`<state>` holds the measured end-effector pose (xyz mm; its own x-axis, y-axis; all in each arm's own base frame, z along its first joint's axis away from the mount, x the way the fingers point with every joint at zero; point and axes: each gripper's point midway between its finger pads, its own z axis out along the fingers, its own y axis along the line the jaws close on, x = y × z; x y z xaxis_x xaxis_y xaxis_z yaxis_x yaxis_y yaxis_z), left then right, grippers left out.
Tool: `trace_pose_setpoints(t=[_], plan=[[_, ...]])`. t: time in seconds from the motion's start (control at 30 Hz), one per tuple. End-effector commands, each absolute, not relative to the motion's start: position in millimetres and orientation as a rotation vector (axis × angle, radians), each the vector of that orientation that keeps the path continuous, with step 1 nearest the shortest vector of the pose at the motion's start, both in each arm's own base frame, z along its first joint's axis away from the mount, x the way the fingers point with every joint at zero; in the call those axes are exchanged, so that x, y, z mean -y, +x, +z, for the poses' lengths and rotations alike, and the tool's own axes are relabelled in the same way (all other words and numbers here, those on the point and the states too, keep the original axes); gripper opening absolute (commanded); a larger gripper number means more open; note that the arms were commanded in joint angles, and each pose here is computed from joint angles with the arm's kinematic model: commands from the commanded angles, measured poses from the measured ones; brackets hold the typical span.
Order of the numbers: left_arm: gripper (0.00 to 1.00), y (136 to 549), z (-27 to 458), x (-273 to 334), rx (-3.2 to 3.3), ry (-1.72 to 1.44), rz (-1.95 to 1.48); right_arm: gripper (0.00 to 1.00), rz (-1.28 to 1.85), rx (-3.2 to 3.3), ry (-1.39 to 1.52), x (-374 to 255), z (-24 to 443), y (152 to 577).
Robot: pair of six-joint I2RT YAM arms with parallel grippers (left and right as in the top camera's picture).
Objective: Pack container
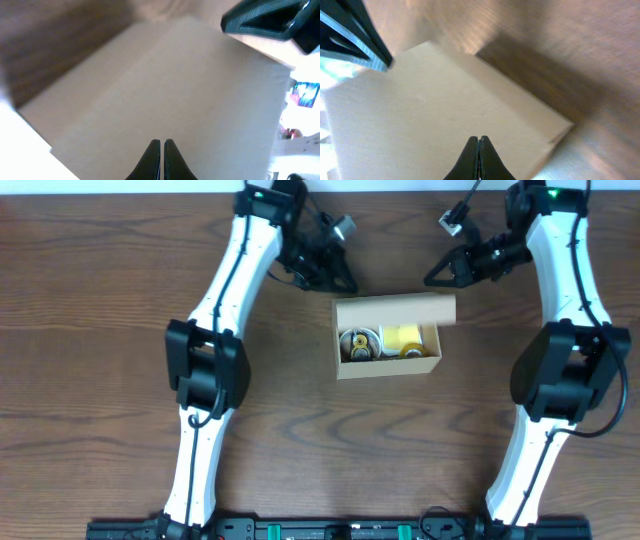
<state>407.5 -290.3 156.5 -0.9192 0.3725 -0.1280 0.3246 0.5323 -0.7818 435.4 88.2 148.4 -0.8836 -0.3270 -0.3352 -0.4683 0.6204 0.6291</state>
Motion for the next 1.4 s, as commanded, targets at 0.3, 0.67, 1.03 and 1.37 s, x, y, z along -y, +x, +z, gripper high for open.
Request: trace_pose_setpoints(t=[0.3, 0.67, 1.03, 1.37], plan=[[0.06, 372.7, 123.6, 253.3, 2.766, -0.639, 0.798, 0.02, 0.688, -2.808, -0.912, -95.2, 193.9, 383.3], [0.06, 350.3, 109.1, 268.8, 2.787, -0.778, 0.5, 0.02, 0.524, -3.031, -0.829, -89.8, 161.6, 365.3], [0.06, 353.0, 105.2, 258.9, 2.823, -0.709, 0.387, 0.02, 0.368, -3.227, -0.62, -79.1, 96.1, 351.4], [0.06, 353.9, 104.6, 259.9, 2.829, -0.719, 0.378, 0.01, 0.361, -3.21, -0.666, -89.3, 92.5, 351.4]])
